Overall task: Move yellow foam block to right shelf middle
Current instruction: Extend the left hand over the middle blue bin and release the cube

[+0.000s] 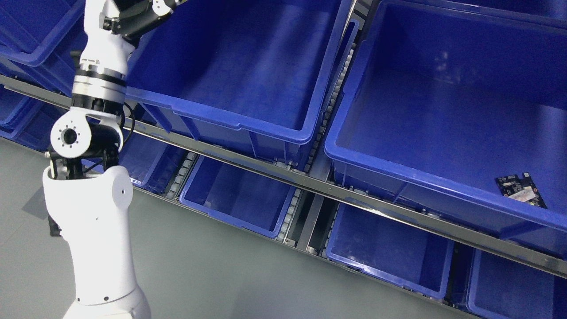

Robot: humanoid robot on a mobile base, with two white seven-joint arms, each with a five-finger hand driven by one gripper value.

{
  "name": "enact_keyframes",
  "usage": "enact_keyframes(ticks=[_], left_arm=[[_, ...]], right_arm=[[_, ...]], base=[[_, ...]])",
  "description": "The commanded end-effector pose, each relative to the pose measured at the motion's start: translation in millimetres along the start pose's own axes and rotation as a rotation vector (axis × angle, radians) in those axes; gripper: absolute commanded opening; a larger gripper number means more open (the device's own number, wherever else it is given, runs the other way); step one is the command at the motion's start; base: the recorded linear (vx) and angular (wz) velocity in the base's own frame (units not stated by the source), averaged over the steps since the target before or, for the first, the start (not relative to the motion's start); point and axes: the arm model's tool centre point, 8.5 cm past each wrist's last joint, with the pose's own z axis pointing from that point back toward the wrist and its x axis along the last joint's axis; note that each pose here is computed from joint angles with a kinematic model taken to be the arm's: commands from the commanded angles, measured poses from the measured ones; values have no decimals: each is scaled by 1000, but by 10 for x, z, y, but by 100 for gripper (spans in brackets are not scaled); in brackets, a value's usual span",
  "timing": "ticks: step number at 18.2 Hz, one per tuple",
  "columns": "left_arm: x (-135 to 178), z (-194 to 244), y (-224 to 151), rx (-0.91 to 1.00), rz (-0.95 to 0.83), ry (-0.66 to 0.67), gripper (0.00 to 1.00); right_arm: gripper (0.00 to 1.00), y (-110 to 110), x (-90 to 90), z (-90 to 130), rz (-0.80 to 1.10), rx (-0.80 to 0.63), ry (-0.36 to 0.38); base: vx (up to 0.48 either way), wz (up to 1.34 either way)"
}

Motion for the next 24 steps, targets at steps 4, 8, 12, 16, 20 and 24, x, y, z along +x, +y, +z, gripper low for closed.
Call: enact_keyframes(ticks=[4, 8, 12, 16, 20, 24], left_arm=[[-843, -470, -389, -110, 17, 501, 43], [-964, -463, -443, -122, 8, 541, 55], [-1019, -467, -471, -123, -17, 598, 90], [-919, -522, -468, -110, -37, 573, 100], [-573, -597, -330, -30, -48, 449, 100], [-130, -499, -120, 27, -57, 131, 100]], right_arm=[[100, -111, 81, -5, 2, -16, -21], [100, -111, 81, -5, 2, -16, -21], [100, -111, 81, -5, 2, -16, -21], [100, -111, 81, -5, 2, -16, -21], [100, -111, 81, -5, 2, -16, -21], [100, -110, 91, -6, 2, -16, -23]], base=[[21, -27], [5, -4], [12, -8], [0, 0], [0, 0], [0, 0]])
